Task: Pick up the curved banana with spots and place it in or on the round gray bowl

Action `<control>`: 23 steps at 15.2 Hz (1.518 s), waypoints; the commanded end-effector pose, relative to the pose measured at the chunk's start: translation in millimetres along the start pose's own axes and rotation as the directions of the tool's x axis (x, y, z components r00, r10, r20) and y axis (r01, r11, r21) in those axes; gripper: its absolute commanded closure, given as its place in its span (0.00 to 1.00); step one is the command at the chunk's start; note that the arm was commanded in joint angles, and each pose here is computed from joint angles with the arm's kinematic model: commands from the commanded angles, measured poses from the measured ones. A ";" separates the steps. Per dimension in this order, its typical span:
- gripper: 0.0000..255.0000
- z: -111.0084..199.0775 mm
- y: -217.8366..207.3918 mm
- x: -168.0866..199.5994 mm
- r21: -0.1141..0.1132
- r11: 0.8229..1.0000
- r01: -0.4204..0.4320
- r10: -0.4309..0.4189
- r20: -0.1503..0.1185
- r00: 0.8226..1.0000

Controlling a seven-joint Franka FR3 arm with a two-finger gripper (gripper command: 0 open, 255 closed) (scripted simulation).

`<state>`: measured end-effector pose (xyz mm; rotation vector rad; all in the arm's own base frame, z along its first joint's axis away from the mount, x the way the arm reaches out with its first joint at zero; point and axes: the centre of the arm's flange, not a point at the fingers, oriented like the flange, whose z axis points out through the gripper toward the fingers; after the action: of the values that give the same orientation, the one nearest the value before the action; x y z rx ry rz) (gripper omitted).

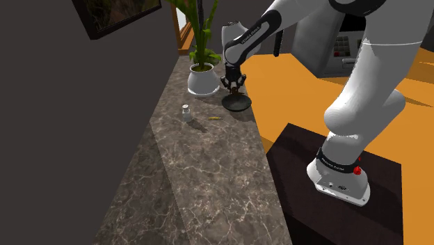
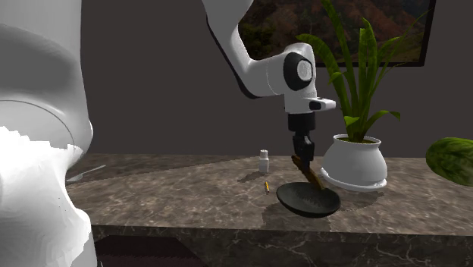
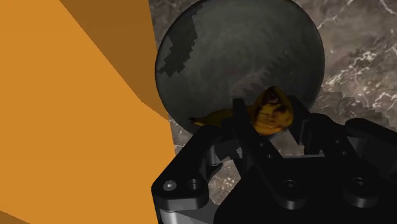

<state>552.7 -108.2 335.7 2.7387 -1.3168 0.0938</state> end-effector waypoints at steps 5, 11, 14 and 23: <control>1.00 31.3 -2.2 -2.2 0.000 1.000 0.000 0.000 0.000 1.000; 1.00 54.1 -3.6 -4.5 0.000 1.000 0.000 0.000 0.000 1.000; 1.00 54.1 -3.6 -4.5 0.000 1.000 0.000 0.000 0.000 1.000; 0.00 54.1 -3.6 -4.4 0.000 1.000 0.000 0.000 0.000 1.000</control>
<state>553.5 -108.9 281.3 2.7388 -1.3165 0.0946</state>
